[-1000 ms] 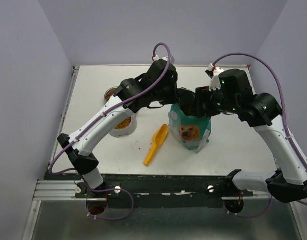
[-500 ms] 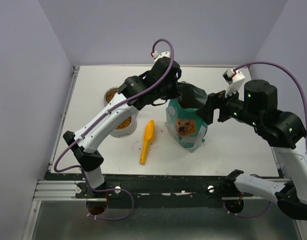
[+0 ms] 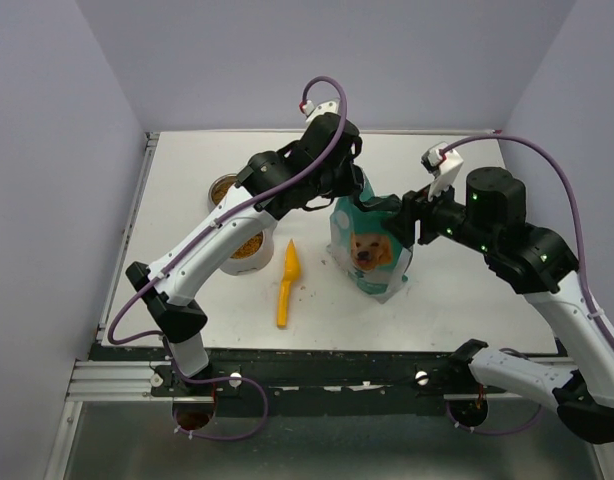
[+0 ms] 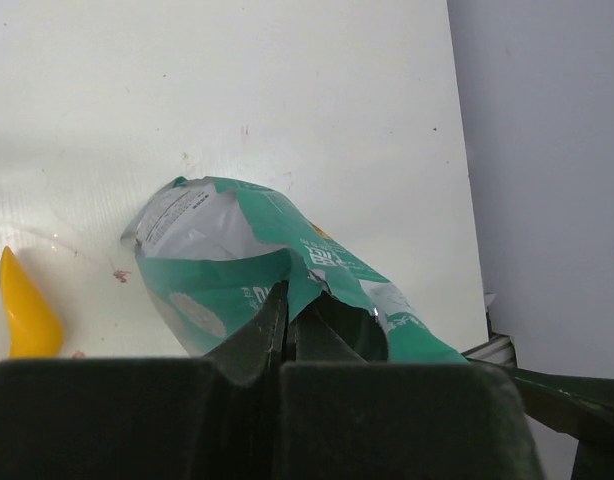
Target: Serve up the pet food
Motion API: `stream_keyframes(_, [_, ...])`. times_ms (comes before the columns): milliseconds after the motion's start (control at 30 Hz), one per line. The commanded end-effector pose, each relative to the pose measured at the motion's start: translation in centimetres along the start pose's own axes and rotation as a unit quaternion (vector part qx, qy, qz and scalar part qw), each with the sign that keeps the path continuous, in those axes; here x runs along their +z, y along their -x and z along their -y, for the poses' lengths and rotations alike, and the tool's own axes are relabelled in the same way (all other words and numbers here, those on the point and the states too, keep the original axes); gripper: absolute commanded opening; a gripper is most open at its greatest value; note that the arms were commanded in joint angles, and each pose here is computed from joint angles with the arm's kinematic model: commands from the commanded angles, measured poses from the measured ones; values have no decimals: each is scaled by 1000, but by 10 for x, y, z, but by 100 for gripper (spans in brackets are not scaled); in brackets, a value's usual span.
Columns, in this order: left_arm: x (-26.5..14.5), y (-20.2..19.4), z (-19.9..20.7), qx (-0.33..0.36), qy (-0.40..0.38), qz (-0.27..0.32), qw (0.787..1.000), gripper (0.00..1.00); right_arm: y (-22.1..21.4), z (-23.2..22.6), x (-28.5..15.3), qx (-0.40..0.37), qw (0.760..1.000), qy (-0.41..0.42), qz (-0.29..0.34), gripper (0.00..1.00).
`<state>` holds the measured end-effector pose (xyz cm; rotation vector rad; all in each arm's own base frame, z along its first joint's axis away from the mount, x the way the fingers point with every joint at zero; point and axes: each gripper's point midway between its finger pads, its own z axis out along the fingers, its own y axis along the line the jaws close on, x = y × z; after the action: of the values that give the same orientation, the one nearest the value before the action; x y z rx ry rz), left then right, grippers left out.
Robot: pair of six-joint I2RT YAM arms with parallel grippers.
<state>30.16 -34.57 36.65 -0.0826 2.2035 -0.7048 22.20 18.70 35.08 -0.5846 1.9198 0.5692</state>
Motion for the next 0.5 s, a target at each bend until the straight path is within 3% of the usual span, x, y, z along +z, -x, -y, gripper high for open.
stream_keyframes(0, [-69,105,63,-91,-135,170,972,0,13,4,13,-13,999,-10,28,58])
stream_keyframes(133, [-71,112,55,-97,-118,189,970,0,13,8,8,-10,999,-21,37,24])
stream_keyframes(267, [-78,124,47,-90,-101,218,967,0,0,16,2,-16,999,-42,17,0])
stream_keyframes(467, [-84,137,41,-66,-96,242,963,0,-13,27,-15,-25,997,-71,12,0])
